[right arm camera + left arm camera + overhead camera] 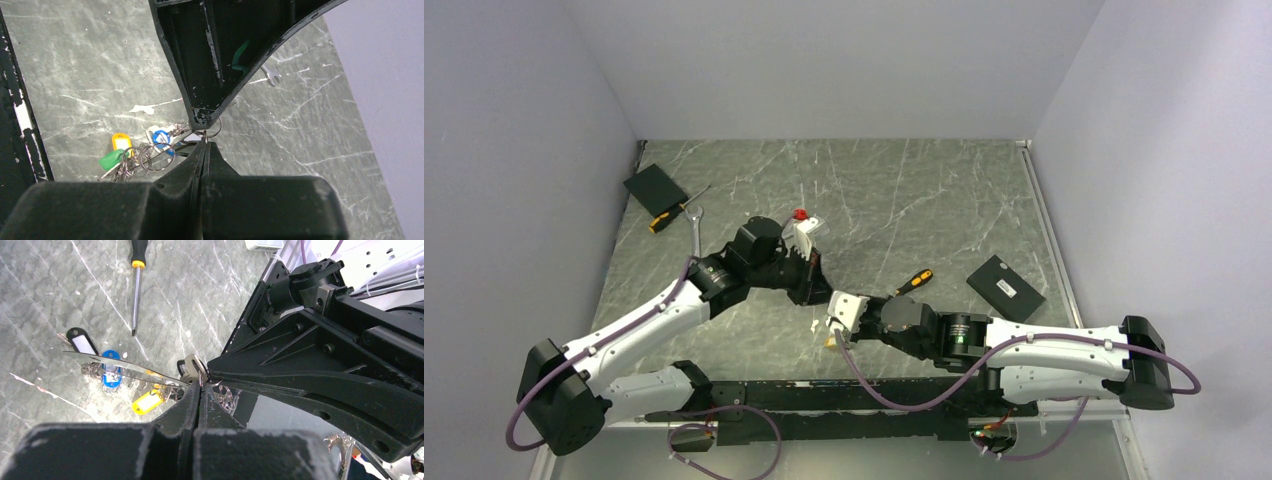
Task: Put the keys on the keyring
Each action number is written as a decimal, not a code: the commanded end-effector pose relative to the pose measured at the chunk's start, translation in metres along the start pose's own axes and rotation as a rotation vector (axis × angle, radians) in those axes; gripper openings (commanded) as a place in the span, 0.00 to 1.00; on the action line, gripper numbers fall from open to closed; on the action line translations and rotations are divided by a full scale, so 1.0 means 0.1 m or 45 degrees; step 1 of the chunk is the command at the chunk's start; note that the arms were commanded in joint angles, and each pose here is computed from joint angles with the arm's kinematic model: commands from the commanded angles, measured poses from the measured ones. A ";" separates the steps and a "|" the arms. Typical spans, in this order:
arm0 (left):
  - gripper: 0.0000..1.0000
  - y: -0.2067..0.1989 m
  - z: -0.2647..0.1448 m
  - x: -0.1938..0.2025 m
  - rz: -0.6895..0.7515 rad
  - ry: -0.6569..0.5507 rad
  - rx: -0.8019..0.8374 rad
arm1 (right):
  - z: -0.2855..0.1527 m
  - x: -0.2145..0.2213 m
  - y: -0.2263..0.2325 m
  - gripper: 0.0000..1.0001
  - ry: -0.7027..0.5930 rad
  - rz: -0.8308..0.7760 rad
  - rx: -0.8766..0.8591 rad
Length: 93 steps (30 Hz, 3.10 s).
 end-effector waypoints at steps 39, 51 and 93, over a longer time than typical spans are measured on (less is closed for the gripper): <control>0.00 -0.38 -0.28 -0.29 0.377 -0.260 0.233 | -0.64 -0.56 -0.37 0.30 -0.372 0.328 0.077; 0.00 -0.61 -0.45 -0.24 0.514 -0.301 0.372 | -0.64 -0.78 -0.45 0.28 -0.436 0.402 -0.067; 0.00 -0.72 -0.58 -0.20 0.571 -0.371 0.439 | -0.43 -0.89 -0.44 0.17 -0.525 0.635 -0.554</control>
Point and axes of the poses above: each gripper's point midway between its finger pads, its own z axis out along the fingers, its own y axis along the line the jaws close on, x = y × z, the point moved 3 cm from there along -z, back along the fingers, and after that the axes turned 5 degrees about -z, right-handed, at the moved point
